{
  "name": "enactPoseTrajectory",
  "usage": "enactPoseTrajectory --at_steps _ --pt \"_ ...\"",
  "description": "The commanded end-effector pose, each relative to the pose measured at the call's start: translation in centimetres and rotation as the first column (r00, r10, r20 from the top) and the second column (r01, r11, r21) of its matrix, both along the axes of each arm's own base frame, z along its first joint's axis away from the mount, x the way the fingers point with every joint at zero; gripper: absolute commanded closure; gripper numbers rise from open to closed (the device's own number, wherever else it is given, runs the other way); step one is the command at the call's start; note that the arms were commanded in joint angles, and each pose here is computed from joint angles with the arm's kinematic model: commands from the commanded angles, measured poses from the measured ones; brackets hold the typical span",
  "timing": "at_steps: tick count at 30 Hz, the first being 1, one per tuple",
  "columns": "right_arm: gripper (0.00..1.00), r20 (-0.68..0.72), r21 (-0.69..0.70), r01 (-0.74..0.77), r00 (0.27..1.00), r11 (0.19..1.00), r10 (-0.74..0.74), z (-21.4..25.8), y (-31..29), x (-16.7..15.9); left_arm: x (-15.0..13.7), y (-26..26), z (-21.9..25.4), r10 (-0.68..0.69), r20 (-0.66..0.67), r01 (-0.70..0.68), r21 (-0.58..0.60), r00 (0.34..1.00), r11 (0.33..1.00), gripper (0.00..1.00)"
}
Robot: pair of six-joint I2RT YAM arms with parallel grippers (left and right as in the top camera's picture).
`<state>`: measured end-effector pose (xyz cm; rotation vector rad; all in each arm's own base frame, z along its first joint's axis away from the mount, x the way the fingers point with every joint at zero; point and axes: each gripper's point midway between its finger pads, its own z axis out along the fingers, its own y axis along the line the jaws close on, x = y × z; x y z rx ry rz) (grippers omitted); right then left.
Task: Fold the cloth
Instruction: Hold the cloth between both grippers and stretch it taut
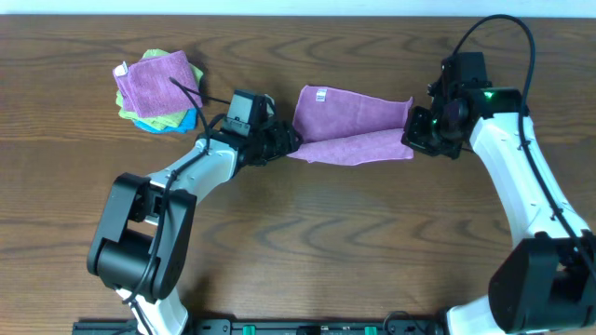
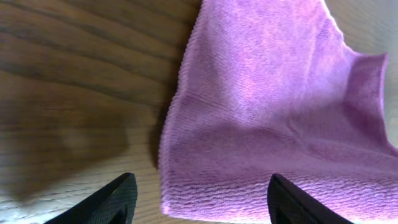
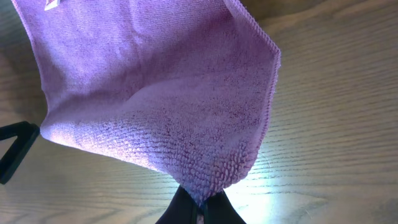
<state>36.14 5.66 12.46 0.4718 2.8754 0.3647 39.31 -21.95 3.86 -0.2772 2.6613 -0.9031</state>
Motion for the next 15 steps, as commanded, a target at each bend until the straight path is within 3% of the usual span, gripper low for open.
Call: enactPoseTrajectory --at_steps 1,9,15 --pt "0.99 0.004 0.003 -0.015 1.0 1.0 0.015 0.1 0.1 -0.2 -0.4 -0.4 -0.8 0.007 -0.026 -0.007 0.0 1.0 1.0 0.3" --pt "0.99 0.002 0.003 -0.015 1.0 1.0 0.015 0.1 0.1 -0.2 -1.3 -1.5 -3.0 0.002 -0.101 -0.004 -0.027 0.995 1.0 0.32" --pt "0.99 0.003 0.002 -0.015 1.0 1.0 0.015 0.1 0.1 -0.2 -0.3 -2.3 -2.3 0.006 -0.067 -0.011 -0.081 0.998 0.997 0.35"
